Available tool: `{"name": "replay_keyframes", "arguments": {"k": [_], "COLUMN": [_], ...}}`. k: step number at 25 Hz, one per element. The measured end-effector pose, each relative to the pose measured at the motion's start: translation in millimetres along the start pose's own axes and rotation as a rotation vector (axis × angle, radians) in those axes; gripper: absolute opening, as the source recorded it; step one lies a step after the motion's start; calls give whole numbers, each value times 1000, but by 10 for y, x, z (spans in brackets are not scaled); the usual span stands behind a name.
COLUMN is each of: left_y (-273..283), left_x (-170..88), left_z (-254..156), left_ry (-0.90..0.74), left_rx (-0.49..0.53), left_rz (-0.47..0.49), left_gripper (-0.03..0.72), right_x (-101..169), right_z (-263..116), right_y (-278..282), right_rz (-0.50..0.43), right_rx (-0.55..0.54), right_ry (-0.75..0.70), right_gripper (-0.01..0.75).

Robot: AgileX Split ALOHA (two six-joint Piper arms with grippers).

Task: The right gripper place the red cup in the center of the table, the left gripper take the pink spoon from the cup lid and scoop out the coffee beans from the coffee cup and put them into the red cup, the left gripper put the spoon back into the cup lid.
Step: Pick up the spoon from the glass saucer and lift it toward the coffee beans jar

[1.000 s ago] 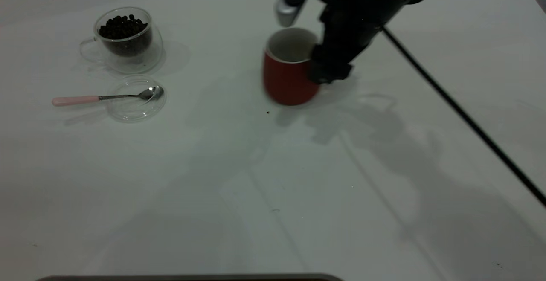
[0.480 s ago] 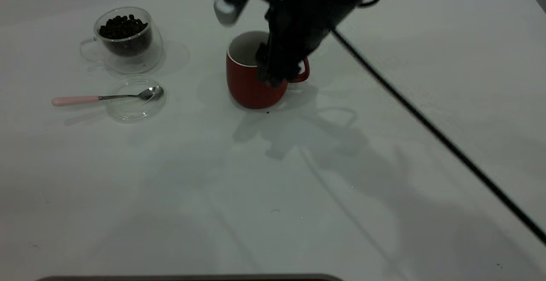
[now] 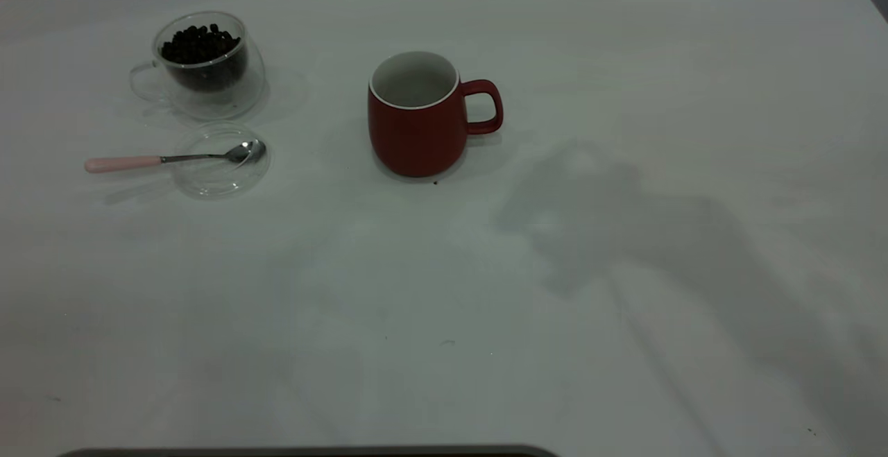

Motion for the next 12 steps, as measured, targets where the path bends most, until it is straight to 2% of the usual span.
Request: {"name": "replay_keyframes", "arguments": {"k": [2,5,12], "left_y": [0,0,0], "left_x": [0,0,0], "left_z": [0,0,0], "left_ry": [0,0,0], "left_rx": [0,0,0], "left_rz": [0,0,0], "left_gripper": [546,546,546], "right_x": [67,198,599], "right_z": [-149,-356,-831], "right_y": [173,363,707], "right_rz": [-7,-24,-22], "right_rx": [99,171,203], "right_ry": [-88,-182,-291], "right_gripper": [591,591,591]}}
Point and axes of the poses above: a point on each arm's last joint axis where the gripper is mounted, y pointing back along that axis away from the gripper, x along the wrist's bending axis when the last joint is at zero, z = x × y, the point moved 2 cm from there along -y, pointing out along that axis toward the gripper, and after that the axes turned 7 degrees about y, right-handed, at the moved point
